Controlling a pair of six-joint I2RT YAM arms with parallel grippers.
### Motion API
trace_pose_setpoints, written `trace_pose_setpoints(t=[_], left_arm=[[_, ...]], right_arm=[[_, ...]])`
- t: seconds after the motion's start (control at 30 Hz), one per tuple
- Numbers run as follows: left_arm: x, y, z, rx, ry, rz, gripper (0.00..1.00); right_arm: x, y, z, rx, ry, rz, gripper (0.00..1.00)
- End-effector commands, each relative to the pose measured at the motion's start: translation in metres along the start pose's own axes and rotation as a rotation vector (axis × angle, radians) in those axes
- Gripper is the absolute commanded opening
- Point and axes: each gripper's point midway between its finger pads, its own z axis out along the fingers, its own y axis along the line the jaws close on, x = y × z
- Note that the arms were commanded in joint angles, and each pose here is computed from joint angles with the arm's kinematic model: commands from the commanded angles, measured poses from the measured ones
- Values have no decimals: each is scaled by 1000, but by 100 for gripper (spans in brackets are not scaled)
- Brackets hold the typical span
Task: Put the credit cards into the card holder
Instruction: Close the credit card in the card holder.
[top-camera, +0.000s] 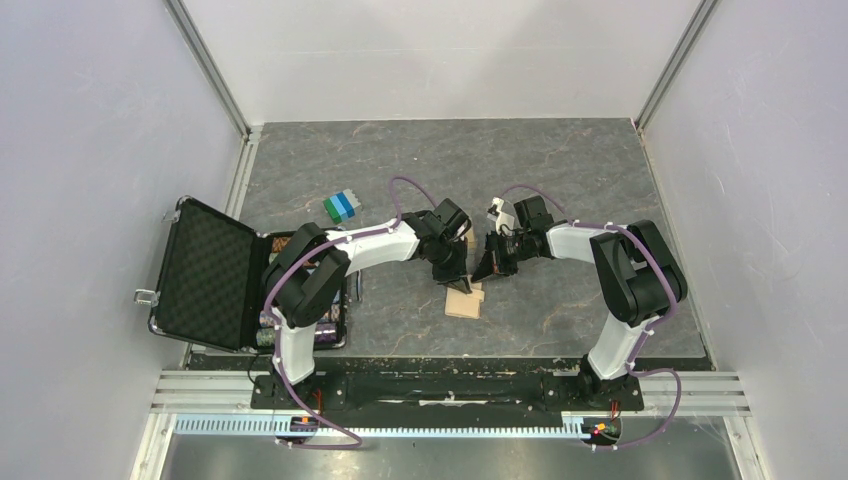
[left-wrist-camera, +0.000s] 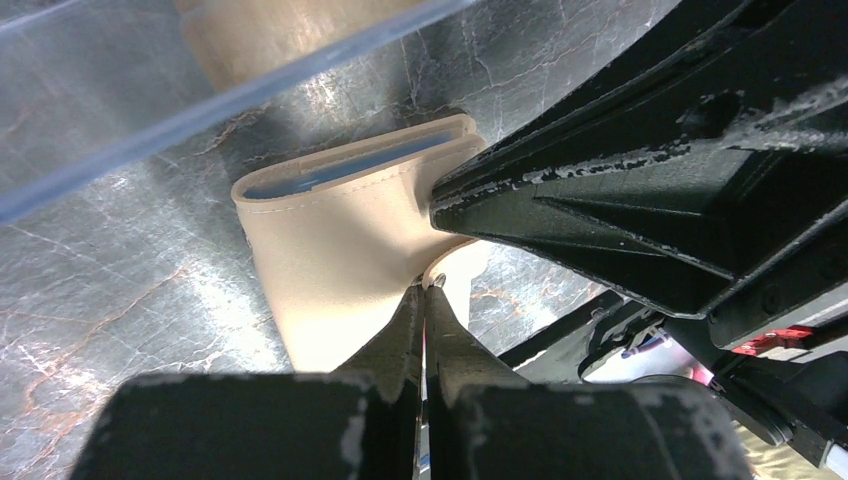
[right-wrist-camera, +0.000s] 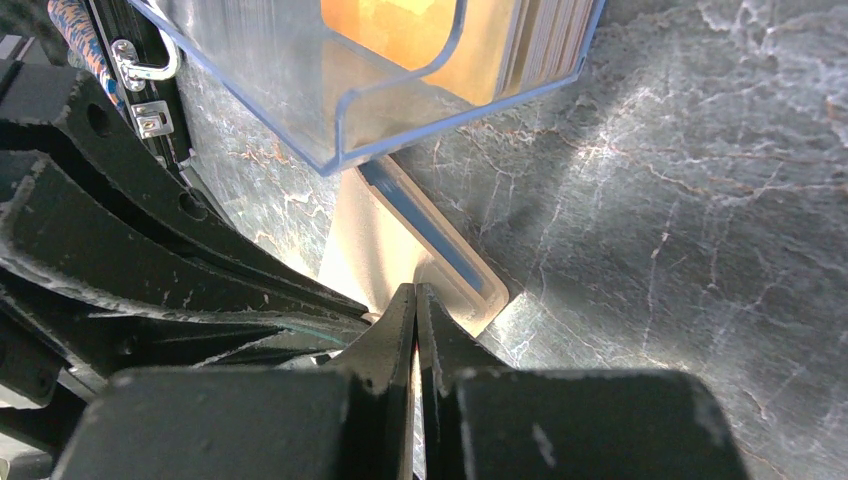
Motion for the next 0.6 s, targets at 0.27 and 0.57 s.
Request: trace_pose_setpoints(t=[0.27,0.57], left_arm=[[0,1,-10,-16,-21,53,2],[8,8,-5,-48,3,60,2]], right_arm=[[2,-31,1,142,-2,-15,0],[-5,-22,-3,125,-21,-35,0]])
